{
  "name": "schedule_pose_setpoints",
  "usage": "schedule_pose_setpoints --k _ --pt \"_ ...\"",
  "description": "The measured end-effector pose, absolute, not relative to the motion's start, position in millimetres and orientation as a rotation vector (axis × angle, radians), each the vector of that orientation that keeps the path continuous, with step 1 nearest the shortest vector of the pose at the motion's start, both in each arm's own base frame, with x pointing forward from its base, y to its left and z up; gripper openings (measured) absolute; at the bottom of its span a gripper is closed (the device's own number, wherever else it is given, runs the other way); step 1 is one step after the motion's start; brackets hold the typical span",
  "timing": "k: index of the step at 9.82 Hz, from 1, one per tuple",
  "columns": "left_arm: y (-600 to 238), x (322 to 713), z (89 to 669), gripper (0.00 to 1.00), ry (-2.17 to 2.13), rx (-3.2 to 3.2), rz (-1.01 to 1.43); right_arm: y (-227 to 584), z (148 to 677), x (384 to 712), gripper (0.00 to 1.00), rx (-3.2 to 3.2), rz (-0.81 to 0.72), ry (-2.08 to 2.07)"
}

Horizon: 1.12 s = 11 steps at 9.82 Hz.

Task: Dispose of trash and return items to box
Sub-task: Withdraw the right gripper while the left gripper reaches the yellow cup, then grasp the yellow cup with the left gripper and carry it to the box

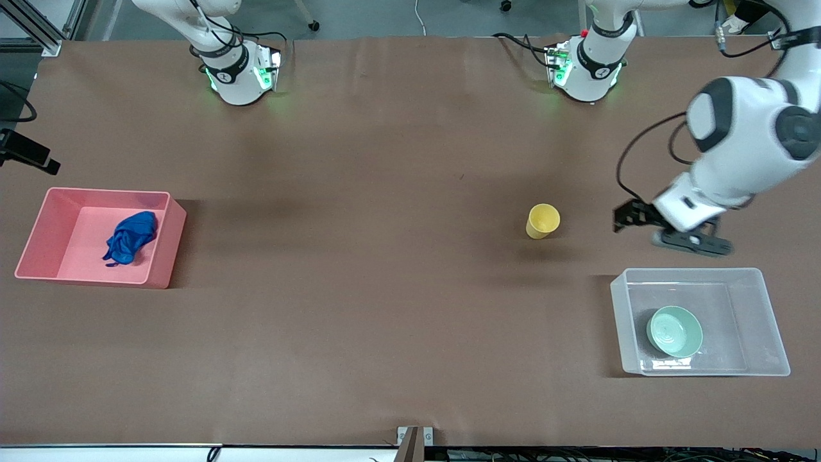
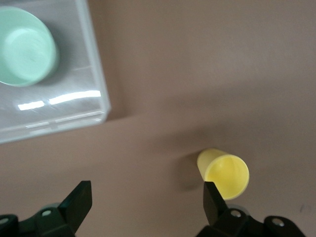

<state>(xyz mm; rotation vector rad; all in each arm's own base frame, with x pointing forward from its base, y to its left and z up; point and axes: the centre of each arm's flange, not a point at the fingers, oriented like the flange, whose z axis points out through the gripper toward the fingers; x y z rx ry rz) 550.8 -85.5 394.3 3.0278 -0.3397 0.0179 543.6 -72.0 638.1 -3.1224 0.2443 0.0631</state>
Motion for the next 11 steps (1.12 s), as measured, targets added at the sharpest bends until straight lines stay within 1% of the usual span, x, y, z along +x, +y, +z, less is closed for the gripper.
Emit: schedule_pose_setpoints --k 2,4,6,8,9,10,11 --pt "-124.8 530.4 357.8 1.0 -0.373 3.023 -0.025 -66.5 640.6 544.4 1.0 -3.126 0.049 0.228" --pt "-156.3 519.0 312.1 0.98 -0.415 3.006 -0.066 -68.4 651.0 543.6 1.0 -3.132 0.004 0.232" --pt "-158.5 511.0 272.6 0.96 -0.469 3.017 -0.162 -69.2 656.1 543.2 1.0 -3.142 -0.013 0.233" --pt "-157.2 509.2 248.6 0.93 -0.518 3.031 -0.182 -69.9 655.4 542.3 1.0 -3.149 -0.002 0.233" --pt "-157.5 508.4 237.8 0.88 -0.503 3.03 -0.192 -69.9 654.8 541.7 1.0 -3.149 0.008 0.232" --pt "-157.9 506.6 227.6 0.73 -0.469 3.032 -0.217 -69.8 654.3 541.1 1.0 -3.149 0.017 0.227" --pt "-160.3 504.6 220.0 0.56 -0.439 3.034 -0.237 -69.6 653.7 540.4 1.0 -3.149 0.029 0.218"
